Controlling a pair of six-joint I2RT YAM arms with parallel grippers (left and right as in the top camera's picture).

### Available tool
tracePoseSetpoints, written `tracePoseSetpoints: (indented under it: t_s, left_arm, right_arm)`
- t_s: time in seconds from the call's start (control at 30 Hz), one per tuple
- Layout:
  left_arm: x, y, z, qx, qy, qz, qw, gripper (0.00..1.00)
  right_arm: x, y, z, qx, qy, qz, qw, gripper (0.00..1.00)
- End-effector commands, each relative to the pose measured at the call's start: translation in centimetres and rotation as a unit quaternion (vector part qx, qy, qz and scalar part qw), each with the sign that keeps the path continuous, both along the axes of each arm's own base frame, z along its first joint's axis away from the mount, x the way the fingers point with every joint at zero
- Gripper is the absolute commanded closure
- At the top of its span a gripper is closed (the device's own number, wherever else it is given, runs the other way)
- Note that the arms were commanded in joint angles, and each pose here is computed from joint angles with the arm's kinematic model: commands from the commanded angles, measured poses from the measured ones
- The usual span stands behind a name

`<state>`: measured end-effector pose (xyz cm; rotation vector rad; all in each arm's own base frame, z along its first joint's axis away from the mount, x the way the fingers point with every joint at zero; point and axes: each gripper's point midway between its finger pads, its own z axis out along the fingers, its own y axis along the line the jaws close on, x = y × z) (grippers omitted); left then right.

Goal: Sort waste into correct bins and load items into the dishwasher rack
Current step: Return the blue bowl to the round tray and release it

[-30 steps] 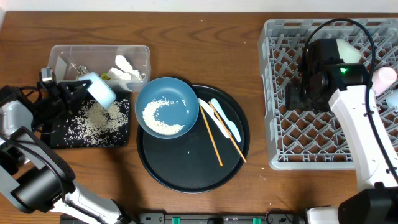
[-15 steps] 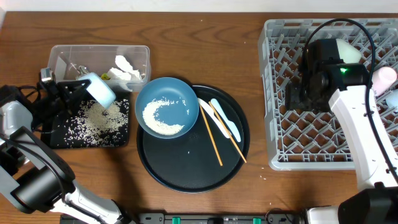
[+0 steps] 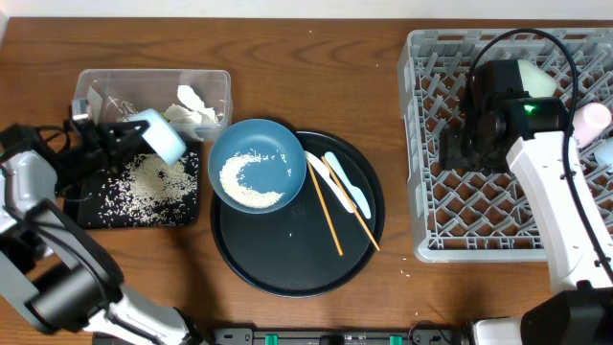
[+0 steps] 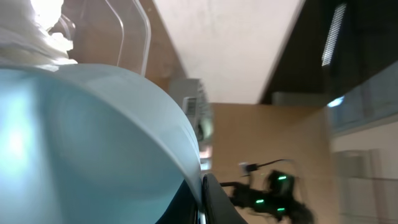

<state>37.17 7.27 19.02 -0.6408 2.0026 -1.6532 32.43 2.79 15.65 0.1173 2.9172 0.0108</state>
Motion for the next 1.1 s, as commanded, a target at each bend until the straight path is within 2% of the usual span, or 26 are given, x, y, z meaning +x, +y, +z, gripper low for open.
tracePoseSetpoints:
  t_s: [0.0, 0.07, 0.3, 0.5, 0.83, 1.07]
  left_arm:
    - [-0.8, -1.7, 1.8, 0.119, -0.015, -0.011, 0.993, 0.94]
    - [-1.3, -3.0, 2.7, 0.182, -0.020, -0.019, 0.983, 0.94]
    - [-2.8, -9.4, 5.0, 0.336, -0.048, -0.068, 0.938, 0.94]
    - [-3.4, -13.8, 2.1, 0.450, -0.019, -0.124, 0.884, 0.94]
    - [-3.7, -21.1, -5.2, 0.532, 0.007, -0.248, 0.810, 0.94]
    - [-4.2, -23.5, -9.0, 0.539, 0.031, -0.293, 0.789, 0.94]
  right_arm:
    - [0.0, -0.1, 0.0, -0.004, -0.001, -0.005, 1.000, 0.37]
    - [0.0, -0.1, 0.0, -0.004, -0.002, -0.005, 1.000, 0.36]
    - [0.1, -0.1, 0.0, -0.006, -0.002, -0.005, 1.000, 0.36]
    - [0.1, -0.1, 0.0, -0.006, -0.002, -0.005, 1.000, 0.36]
    - [0.0, -0.1, 0.0, -0.006, -0.001, -0.005, 1.000, 0.36]
    - [-0.1, -0.2, 0.0, -0.006, 0.002, -0.005, 1.000, 0.35]
